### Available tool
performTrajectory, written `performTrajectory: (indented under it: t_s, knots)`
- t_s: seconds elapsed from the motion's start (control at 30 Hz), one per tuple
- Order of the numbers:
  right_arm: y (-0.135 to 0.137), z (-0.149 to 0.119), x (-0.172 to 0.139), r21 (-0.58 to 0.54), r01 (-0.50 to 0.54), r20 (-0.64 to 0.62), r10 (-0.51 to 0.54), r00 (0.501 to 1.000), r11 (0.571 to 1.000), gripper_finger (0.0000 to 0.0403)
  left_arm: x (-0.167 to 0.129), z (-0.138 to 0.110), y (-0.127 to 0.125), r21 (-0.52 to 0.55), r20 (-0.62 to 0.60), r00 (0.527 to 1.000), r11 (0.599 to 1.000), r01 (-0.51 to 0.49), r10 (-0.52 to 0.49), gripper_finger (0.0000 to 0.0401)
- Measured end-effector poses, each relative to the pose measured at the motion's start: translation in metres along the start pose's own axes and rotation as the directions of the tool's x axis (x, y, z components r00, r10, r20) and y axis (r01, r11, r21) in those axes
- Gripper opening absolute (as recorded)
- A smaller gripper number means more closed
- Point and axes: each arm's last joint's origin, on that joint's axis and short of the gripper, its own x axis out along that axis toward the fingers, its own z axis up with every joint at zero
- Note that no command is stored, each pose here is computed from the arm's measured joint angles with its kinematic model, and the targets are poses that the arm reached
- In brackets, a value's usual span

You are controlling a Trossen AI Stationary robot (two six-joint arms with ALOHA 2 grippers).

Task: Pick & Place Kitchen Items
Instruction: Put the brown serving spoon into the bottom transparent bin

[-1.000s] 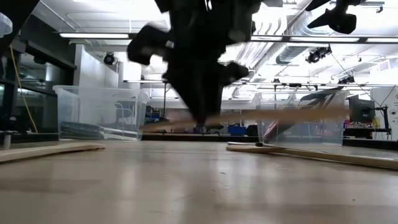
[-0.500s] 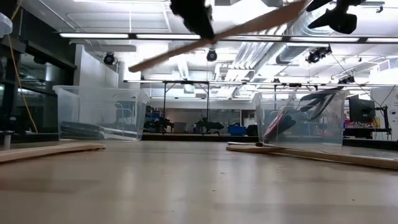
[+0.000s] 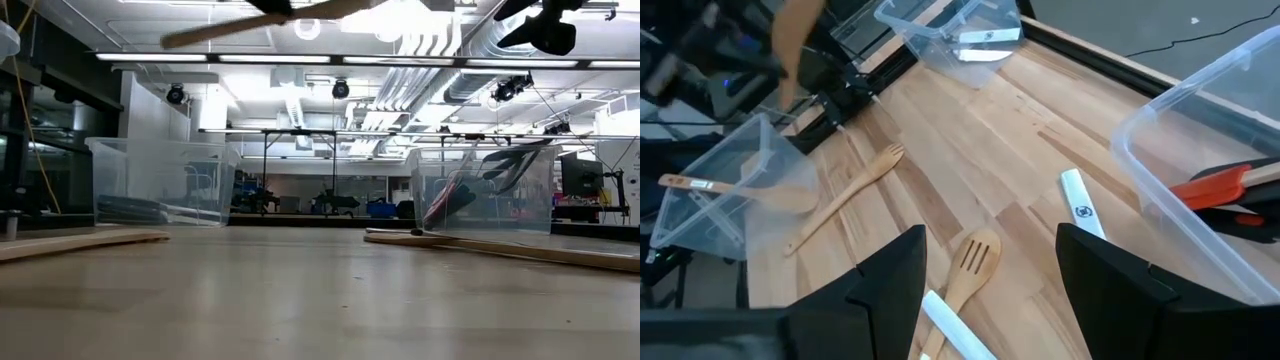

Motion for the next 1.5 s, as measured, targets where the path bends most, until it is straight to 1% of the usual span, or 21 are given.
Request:
performTrajectory:
  t_s: [0.07,0.13,0.2,0.27,0.33,0.4,0.47,0.53,0.6,0.67,0.77,1.0,1.13,1.3,1.5]
  knots:
    - [0.0,0.0,0.0,0.0,0.001,0.0,-0.001,1.0,1.0,0.0215,-0.011,0.0,0.005,-0.096,0.04,0.998,0.995,-0.041,0.045,0.0081]
    - [0.0,0.0,0.0,0.0,0.004,0.002,-0.004,1.0,1.0,0.0215,-0.019,-0.007,0.01,-0.146,0.022,0.995,0.985,-0.096,0.1,0.0081]
    - [0.0,0.0,0.0,0.0,0.005,0.001,-0.005,1.0,1.0,0.0215,-0.028,-0.008,0.013,-0.22,0.056,0.991,0.969,-0.109,0.124,0.0081]
    - [0.0,0.0,0.0,0.0,0.008,0.002,-0.008,1.0,1.0,0.0215,-0.039,-0.014,0.017,-0.241,0.049,0.988,0.962,-0.13,0.146,0.0081]
    - [0.0,0.0,0.0,0.0,0.008,0.0,-0.008,1.0,1.0,0.0215,-0.048,-0.013,0.021,-0.31,0.094,0.983,0.943,-0.12,0.156,0.0081]
    - [0.0,0.0,0.0,0.0,0.008,0.001,-0.008,1.0,1.0,0.0215,-0.055,-0.019,0.025,-0.333,0.076,0.982,0.933,-0.138,0.172,0.0081]
    - [0.0,0.0,0.0,0.001,0.006,-0.001,-0.006,1.0,1.0,0.0215,-0.063,-0.02,0.026,-0.387,0.112,0.977,0.913,-0.127,0.184,0.0081]
    - [0.0,0.0,0.0,0.0,0.006,-0.001,-0.006,1.0,1.0,0.0215,-0.071,-0.025,0.029,-0.413,0.117,0.972,0.9,-0.138,0.202,0.0081]
    - [0.0,-0.001,0.0,-0.007,0.007,-0.005,-0.007,1.0,1.0,0.0215,-0.08,-0.027,0.031,-0.453,0.143,0.968,0.883,-0.12,0.205,0.0081]
    - [0.0,-0.001,0.0,-0.016,0.007,-0.007,-0.007,1.0,1.0,0.0215,-0.084,-0.033,0.03,-0.458,0.14,0.966,0.879,-0.134,0.22,0.0081]
    - [-0.001,-0.001,0.0,-0.014,0.006,-0.014,-0.006,1.0,1.0,0.0215,-0.09,-0.036,0.029,-0.479,0.162,0.961,0.869,-0.121,0.223,0.0081]
    - [0.0,-0.002,-0.001,-0.013,0.002,-0.018,-0.002,1.0,1.0,0.0215,-0.1,-0.054,0.025,-0.492,0.11,0.97,0.86,-0.135,0.215,0.0081]
    - [-0.001,-0.002,-0.001,-0.013,0.009,-0.016,-0.009,1.0,1.0,0.0215,-0.106,-0.062,0.021,-0.484,0.094,0.975,0.865,-0.132,0.202,0.0081]
    - [-0.001,-0.002,-0.001,-0.011,0.018,-0.013,-0.018,1.0,1.0,0.0215,-0.112,-0.068,0.014,-0.45,0.102,0.982,0.888,-0.097,0.159,0.0081]
    - [-0.002,-0.002,-0.001,-0.01,0.05,-0.001,-0.05,0.999,0.999,0.0215,-0.12,-0.076,0.006,-0.376,0.105,0.989,0.925,-0.059,0.106,0.0081]
